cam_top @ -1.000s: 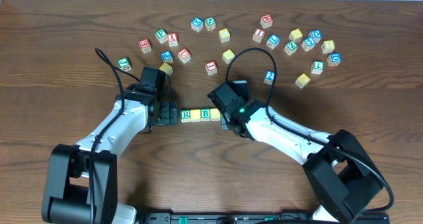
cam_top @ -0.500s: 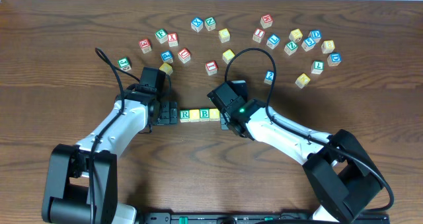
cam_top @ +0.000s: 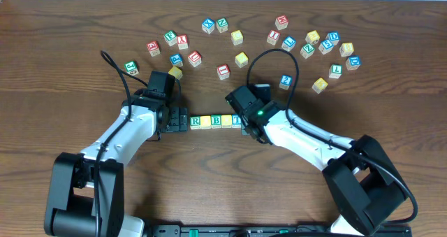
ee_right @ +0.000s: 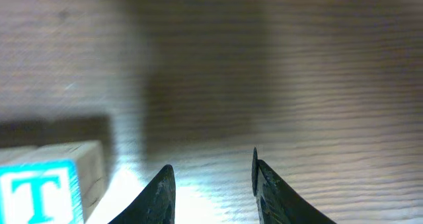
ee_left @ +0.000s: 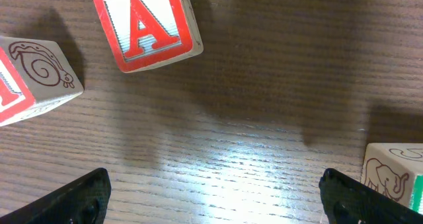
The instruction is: Spell out ROBOT
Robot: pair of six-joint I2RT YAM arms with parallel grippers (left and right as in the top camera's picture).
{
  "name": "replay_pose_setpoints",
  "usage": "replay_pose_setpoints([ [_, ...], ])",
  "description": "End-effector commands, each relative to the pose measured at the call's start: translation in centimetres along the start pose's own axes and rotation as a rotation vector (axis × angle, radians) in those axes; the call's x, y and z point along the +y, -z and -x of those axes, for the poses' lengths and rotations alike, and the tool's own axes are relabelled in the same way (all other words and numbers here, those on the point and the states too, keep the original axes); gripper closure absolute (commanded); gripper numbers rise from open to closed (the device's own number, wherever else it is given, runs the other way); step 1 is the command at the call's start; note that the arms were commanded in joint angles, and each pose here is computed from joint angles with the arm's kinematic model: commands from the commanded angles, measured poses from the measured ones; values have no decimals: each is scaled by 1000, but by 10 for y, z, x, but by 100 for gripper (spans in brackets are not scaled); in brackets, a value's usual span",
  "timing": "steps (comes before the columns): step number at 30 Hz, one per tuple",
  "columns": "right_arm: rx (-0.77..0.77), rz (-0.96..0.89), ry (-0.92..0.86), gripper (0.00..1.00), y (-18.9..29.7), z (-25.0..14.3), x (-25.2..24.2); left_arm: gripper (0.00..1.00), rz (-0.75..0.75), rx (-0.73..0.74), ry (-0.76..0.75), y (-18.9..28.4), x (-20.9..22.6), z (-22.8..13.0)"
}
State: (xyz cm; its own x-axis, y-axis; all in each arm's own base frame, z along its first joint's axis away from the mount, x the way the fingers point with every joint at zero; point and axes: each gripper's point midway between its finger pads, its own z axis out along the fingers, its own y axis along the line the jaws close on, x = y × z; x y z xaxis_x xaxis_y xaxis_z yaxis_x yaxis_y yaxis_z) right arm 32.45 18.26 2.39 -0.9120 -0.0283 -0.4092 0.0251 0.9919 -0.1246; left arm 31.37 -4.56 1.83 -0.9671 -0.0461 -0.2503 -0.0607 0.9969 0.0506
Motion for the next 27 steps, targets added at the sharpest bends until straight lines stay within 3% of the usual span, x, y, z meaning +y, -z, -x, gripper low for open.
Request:
replay_pose_setpoints([
  [1, -31, -64, -47, 67, -3, 12, -21, 1, 4, 12, -3, -2, 0, -3],
  [9, -59, -73, -85, 66, -3, 34, -45, 1, -9, -46, 5, 15, -2, 13],
  [12, -94, -49, -66, 61, 6, 49, -50, 1, -24, -104, 12, 29, -3, 25],
  [21, -285, 101, -25, 25, 69, 98, -53, 1, -85, -341, 39, 101, -4, 59],
  [27, -367, 114, -25, 15, 101, 112, -68, 0, -110, -441, 52, 135, -1, 65],
])
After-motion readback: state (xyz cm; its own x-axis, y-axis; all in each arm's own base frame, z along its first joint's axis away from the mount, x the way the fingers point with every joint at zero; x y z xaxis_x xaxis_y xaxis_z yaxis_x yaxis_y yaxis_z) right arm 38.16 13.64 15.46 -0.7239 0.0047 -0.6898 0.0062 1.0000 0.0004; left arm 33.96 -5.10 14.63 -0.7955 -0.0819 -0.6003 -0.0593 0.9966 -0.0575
